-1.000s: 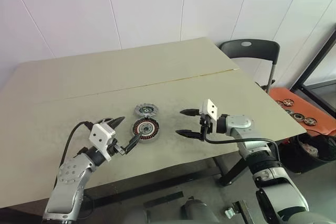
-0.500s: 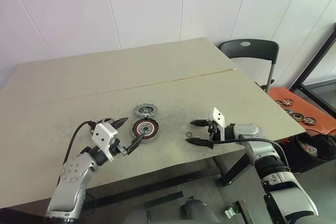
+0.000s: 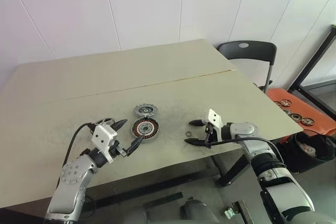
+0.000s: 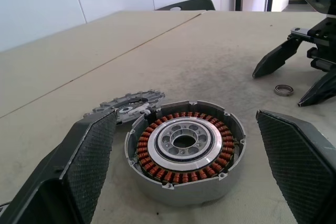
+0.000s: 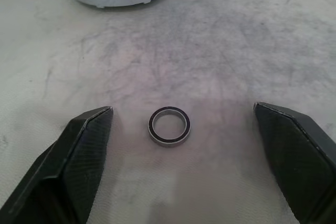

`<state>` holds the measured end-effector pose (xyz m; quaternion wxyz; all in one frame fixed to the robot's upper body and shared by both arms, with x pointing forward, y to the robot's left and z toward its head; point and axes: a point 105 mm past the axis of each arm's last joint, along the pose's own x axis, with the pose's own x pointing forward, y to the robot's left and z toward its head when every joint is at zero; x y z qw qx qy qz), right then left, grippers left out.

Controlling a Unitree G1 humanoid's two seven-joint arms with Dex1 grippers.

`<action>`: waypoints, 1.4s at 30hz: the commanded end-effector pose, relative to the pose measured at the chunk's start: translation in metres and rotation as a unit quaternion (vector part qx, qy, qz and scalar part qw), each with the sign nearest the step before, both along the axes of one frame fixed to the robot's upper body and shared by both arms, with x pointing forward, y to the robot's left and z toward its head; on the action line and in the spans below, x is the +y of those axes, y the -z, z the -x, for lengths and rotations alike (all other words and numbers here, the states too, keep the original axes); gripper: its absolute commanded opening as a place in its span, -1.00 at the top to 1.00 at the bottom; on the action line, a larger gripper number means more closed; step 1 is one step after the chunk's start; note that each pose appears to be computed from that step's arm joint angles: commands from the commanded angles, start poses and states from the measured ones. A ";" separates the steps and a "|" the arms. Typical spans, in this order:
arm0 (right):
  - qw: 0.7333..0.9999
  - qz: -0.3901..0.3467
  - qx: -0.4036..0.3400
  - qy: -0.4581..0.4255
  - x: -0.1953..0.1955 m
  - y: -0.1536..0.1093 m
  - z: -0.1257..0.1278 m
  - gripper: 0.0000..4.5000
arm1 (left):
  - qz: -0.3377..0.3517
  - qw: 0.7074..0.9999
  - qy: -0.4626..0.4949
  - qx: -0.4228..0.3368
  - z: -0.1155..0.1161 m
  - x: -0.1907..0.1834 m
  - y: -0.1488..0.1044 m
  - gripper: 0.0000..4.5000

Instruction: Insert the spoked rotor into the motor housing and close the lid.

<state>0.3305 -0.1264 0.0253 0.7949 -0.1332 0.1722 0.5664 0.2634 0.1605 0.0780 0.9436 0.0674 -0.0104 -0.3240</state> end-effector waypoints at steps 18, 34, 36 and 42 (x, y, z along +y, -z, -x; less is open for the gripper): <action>0.997 -0.072 -0.017 0.006 0.032 -0.033 -0.016 0.70 | -0.006 0.999 -0.016 -0.028 -0.001 0.007 -0.014 -1.00; 0.995 -0.090 0.011 -0.036 0.140 -0.063 -0.015 0.70 | -0.015 0.999 -0.031 -0.018 0.006 0.014 -0.009 -1.00; 0.995 -0.087 0.022 -0.038 0.147 -0.064 -0.015 0.70 | -0.015 0.999 -0.033 -0.018 0.006 0.015 -0.009 -1.00; 0.997 -0.056 0.015 -0.050 0.160 -0.061 -0.015 0.70 | -0.015 0.999 -0.038 -0.017 0.008 0.016 -0.008 -1.00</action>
